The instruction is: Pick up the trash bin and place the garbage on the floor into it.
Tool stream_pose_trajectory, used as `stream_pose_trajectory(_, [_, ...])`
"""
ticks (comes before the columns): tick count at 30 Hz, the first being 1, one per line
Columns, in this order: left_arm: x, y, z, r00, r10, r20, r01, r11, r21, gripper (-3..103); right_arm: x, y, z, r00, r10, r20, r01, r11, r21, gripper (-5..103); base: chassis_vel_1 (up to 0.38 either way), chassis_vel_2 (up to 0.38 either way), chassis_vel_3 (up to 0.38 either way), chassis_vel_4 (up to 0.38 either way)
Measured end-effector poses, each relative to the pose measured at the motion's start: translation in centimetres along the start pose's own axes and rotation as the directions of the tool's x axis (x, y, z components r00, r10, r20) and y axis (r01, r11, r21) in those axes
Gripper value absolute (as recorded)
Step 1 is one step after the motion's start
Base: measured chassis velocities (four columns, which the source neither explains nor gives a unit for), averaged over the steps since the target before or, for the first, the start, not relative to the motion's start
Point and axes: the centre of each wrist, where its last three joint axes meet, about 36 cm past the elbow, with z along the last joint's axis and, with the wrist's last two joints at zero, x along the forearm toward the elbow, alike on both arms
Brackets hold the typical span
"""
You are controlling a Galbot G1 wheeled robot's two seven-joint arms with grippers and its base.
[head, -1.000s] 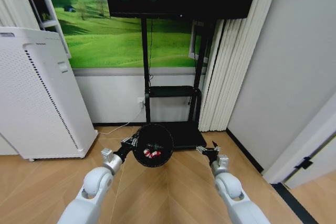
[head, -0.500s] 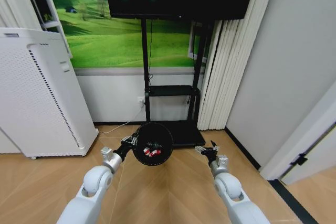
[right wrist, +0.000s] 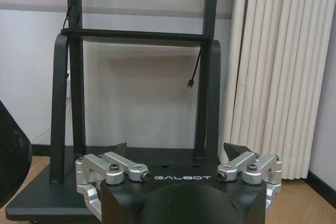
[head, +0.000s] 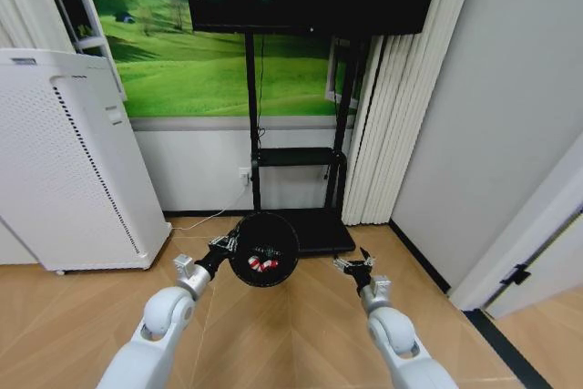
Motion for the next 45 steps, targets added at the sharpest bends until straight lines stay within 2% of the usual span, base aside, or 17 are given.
stream_pose_trajectory(31, [-0.34,0.36,0.19,1.000,0.004,-0.003,-0.004,1.000,0.002,7,0.44,0.57,0.33,1.000,-0.007,-0.009,0.007,1.000,0.005,100,0.153,0.152,-0.154,-0.153])
stream_pose_trajectory(45, [-0.59,0.77,0.44,1.000,0.009,-0.006,-0.009,1.000,0.004,7,0.38,0.86,0.71,1.000,-0.014,-0.019,0.014,1.000,0.007,100,0.089,0.080,-0.085,-0.086])
